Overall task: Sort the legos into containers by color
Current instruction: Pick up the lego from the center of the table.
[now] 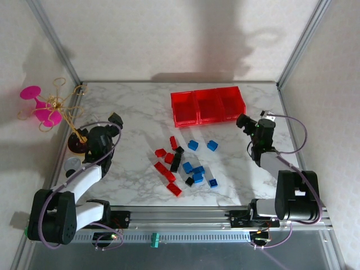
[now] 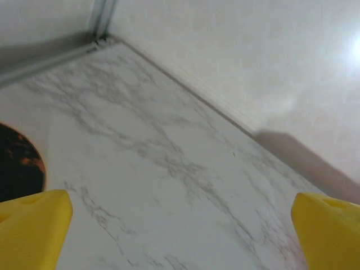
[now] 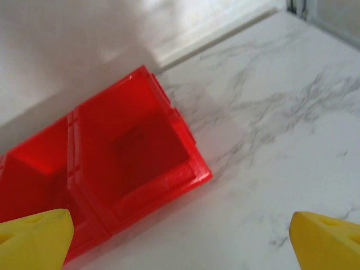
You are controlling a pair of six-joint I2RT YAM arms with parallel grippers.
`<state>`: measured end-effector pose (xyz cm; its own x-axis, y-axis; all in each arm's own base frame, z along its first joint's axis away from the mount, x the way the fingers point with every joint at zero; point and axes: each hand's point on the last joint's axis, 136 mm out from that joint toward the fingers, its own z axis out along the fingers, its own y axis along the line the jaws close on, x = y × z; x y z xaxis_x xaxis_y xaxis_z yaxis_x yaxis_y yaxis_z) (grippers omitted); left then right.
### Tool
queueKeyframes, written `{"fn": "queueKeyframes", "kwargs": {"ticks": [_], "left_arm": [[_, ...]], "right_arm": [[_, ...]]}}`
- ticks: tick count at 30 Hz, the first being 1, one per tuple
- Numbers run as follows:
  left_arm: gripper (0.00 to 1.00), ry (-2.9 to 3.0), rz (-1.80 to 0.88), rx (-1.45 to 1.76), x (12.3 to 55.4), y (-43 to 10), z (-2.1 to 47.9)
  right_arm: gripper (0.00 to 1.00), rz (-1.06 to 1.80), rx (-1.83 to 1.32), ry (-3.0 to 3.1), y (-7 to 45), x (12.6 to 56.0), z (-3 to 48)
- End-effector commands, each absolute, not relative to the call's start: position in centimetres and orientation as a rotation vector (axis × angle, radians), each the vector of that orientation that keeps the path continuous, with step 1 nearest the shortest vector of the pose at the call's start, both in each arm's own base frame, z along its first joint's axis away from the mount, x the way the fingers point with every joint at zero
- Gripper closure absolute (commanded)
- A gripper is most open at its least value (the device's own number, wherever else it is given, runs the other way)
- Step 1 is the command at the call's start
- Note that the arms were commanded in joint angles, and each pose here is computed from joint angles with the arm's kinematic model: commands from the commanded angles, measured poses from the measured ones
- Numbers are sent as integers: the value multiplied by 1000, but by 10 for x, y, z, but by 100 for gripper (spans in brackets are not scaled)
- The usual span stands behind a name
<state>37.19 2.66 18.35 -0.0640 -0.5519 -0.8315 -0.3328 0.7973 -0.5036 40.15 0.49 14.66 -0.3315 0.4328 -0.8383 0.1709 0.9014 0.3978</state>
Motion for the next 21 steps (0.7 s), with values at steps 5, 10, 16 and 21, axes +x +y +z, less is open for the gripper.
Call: {"fn": "queueKeyframes", "kwargs": {"ticks": [5,10,16,21], "left_arm": [[1,1897,-350,-601,371,-52,172],[1,2095,-381,-459,367,-122,159],[1,2326,-312,-193,354,-206,130],[3,2442,-248,-94,347,-239,97]], "right_arm": [[1,365,333,2066,68,400,133],[1,381,234,2134,110,390,127],[1,400,106,2201,159,373,127],[1,377,119,2266,167,355,117]]}}
